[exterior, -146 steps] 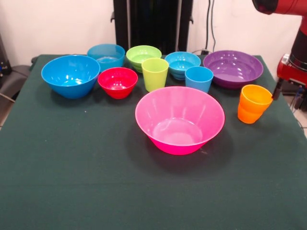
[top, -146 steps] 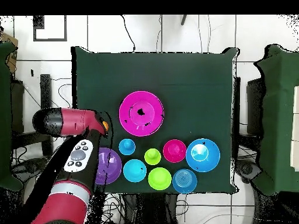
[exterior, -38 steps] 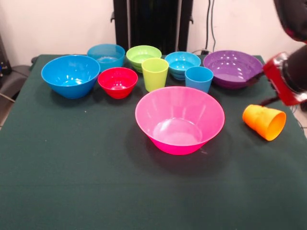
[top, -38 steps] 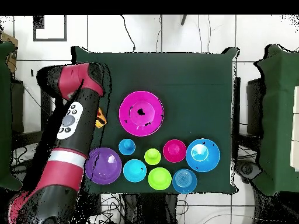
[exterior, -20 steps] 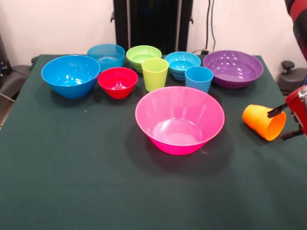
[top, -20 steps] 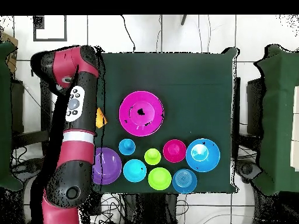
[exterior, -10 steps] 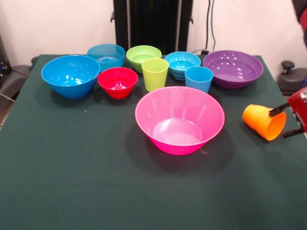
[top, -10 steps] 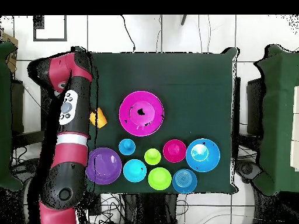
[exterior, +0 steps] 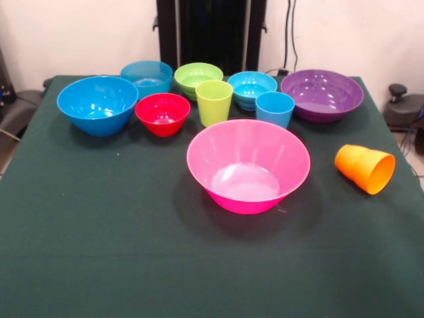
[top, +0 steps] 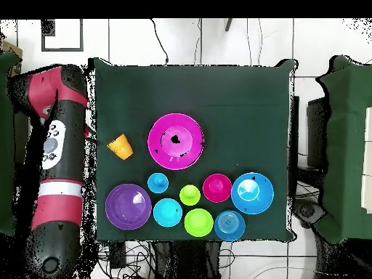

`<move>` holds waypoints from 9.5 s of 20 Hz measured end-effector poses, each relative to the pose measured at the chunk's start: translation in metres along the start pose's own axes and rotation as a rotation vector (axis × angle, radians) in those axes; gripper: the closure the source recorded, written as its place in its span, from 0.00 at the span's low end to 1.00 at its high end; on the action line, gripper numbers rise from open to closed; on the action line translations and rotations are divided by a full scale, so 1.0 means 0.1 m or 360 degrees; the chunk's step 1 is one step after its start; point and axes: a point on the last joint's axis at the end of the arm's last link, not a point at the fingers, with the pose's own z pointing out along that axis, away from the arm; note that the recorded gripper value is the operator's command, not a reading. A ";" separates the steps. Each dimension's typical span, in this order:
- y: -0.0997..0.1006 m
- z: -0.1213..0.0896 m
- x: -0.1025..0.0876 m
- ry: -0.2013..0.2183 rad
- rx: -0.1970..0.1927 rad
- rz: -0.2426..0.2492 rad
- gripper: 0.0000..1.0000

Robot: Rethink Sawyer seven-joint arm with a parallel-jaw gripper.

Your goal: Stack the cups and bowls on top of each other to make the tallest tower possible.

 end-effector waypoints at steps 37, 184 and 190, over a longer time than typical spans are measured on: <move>-0.40 0.34 -0.41 -0.0100 0.0108 0.0193 0.00; -0.50 0.80 0.22 -0.0173 -0.0393 0.0219 0.00; -0.54 0.85 0.13 -0.0250 -0.0403 0.0195 0.00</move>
